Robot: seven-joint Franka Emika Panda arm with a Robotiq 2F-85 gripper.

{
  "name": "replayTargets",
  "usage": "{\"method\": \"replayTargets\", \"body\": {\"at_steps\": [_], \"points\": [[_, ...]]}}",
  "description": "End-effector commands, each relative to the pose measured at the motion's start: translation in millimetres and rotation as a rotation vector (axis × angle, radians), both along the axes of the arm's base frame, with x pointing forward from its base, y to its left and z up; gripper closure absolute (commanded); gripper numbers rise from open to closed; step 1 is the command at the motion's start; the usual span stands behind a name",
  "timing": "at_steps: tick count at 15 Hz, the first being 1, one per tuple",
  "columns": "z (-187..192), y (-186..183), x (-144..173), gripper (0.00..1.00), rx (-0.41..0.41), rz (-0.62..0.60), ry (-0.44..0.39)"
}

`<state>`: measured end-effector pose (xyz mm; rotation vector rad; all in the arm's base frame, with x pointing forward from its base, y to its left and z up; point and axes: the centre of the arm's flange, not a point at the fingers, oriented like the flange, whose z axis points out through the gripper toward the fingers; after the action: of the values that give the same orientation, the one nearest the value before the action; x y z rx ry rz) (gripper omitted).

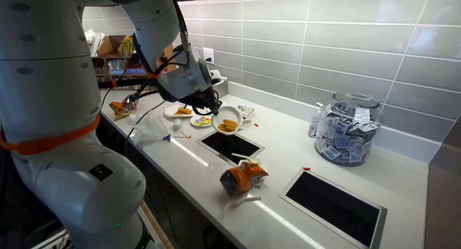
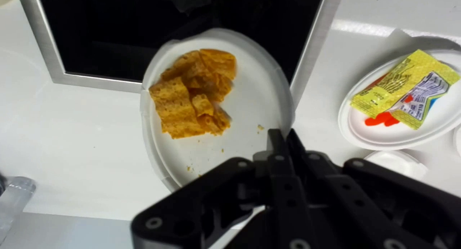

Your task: Pour the contents from the white plate into the left bin

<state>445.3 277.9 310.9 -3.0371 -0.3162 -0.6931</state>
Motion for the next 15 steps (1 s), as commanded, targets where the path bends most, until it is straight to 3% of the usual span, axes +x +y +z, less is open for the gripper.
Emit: {"method": "replayTargets", "body": {"at_steps": [1, 15], "points": [[-5, -10, -7, 0.99, 0.029, 0.015, -0.02], [-9, -32, -39, 0.99, 0.148, 0.041, -0.044]]}}
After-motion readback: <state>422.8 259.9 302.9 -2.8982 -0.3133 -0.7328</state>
